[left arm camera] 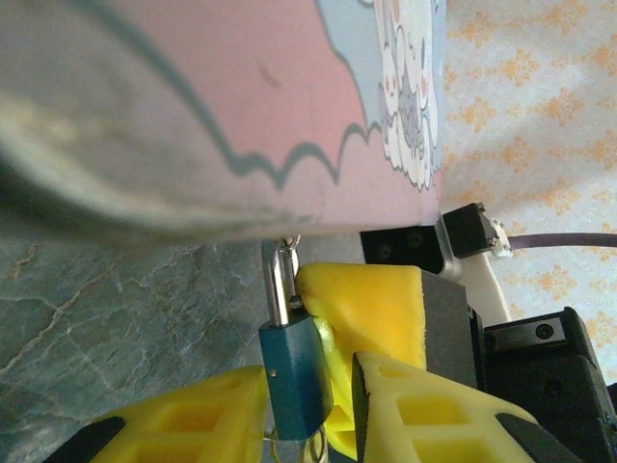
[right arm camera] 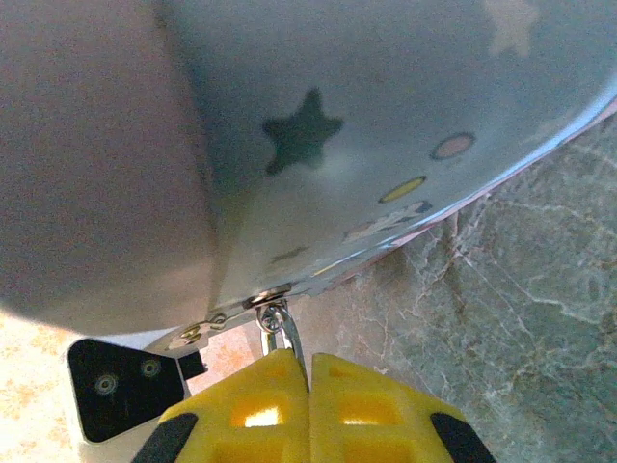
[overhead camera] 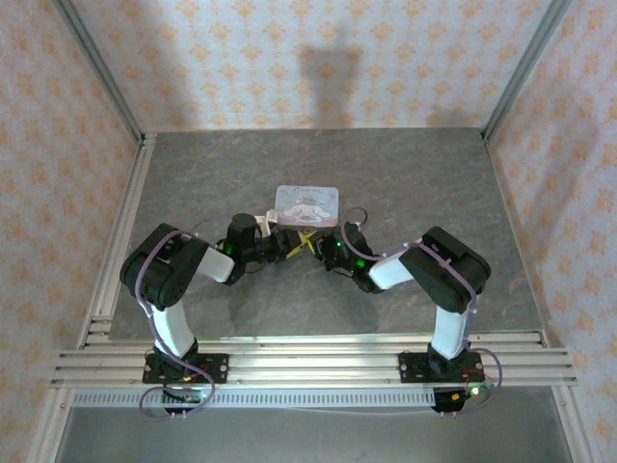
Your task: Unlock a padlock with a key
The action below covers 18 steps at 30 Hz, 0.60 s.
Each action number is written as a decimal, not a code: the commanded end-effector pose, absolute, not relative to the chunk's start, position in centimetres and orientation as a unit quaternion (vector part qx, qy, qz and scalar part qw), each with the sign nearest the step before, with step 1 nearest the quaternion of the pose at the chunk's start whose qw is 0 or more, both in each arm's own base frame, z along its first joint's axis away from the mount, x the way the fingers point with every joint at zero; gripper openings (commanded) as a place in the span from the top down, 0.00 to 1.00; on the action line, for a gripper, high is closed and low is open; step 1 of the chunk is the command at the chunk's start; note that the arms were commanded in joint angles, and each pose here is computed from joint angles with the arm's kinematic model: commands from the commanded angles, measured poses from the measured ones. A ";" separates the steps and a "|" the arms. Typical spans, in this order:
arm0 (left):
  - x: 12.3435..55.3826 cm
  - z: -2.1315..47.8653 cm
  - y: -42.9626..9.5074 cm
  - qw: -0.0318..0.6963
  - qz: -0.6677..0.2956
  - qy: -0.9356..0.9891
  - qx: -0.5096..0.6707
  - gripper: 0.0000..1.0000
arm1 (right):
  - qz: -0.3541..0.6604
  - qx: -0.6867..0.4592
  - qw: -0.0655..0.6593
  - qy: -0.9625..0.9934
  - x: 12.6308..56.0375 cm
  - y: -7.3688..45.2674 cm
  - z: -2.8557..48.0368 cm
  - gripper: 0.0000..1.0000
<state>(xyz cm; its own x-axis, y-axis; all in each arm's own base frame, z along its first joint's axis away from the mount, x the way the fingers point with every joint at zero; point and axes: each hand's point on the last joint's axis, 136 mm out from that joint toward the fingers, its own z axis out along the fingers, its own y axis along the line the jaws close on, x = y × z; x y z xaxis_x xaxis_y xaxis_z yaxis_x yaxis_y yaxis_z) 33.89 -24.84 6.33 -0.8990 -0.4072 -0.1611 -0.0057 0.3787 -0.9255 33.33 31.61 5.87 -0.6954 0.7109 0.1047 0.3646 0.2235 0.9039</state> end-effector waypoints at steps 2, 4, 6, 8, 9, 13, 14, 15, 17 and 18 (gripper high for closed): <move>34.7 7.3 -25.5 0.196 -0.559 0.796 -0.120 0.75 | 0.497 0.368 0.155 0.770 32.6 31.2 3.8 1.00; 34.8 7.3 -25.5 0.196 -0.560 0.796 -0.120 0.79 | 0.497 0.369 0.155 0.770 32.6 31.1 3.8 1.00; 34.9 7.4 -25.5 0.197 -0.561 0.795 -0.119 0.86 | 0.497 0.370 0.154 0.769 32.6 31.2 3.8 1.00; 35.0 7.6 -25.6 0.200 -0.560 0.795 -0.115 0.95 | 0.497 0.369 0.155 0.770 32.6 31.2 3.8 1.00; 35.0 7.5 -25.5 0.200 -0.558 0.797 -0.114 0.97 | 0.495 0.370 0.154 0.771 32.5 31.1 3.7 1.00; 34.8 7.0 -25.2 0.198 -0.545 0.808 -0.109 1.00 | 0.482 0.368 0.155 0.780 32.3 30.9 3.6 1.00; 34.7 6.9 -25.1 0.197 -0.541 0.810 -0.107 1.00 | 0.477 0.366 0.157 0.784 32.2 30.7 3.7 0.98; 34.6 6.8 -24.8 0.197 -0.537 0.813 -0.106 1.00 | 0.473 0.363 0.160 0.787 32.2 30.6 3.9 0.97; 34.5 6.4 -24.3 0.196 -0.524 0.822 -0.104 1.00 | 0.460 0.355 0.169 0.796 32.0 30.2 4.3 0.93; 34.4 6.2 -24.1 0.194 -0.519 0.826 -0.103 1.00 | 0.454 0.352 0.174 0.800 32.0 30.0 4.6 0.89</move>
<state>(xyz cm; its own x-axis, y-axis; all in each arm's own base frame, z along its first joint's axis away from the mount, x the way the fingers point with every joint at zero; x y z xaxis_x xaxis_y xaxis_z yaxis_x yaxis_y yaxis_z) 34.08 -24.73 5.84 -0.9048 -0.3952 -0.1583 -0.0119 0.3952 -0.9185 33.18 31.08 5.66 -0.6854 0.7220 0.0941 0.3762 0.2405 0.8948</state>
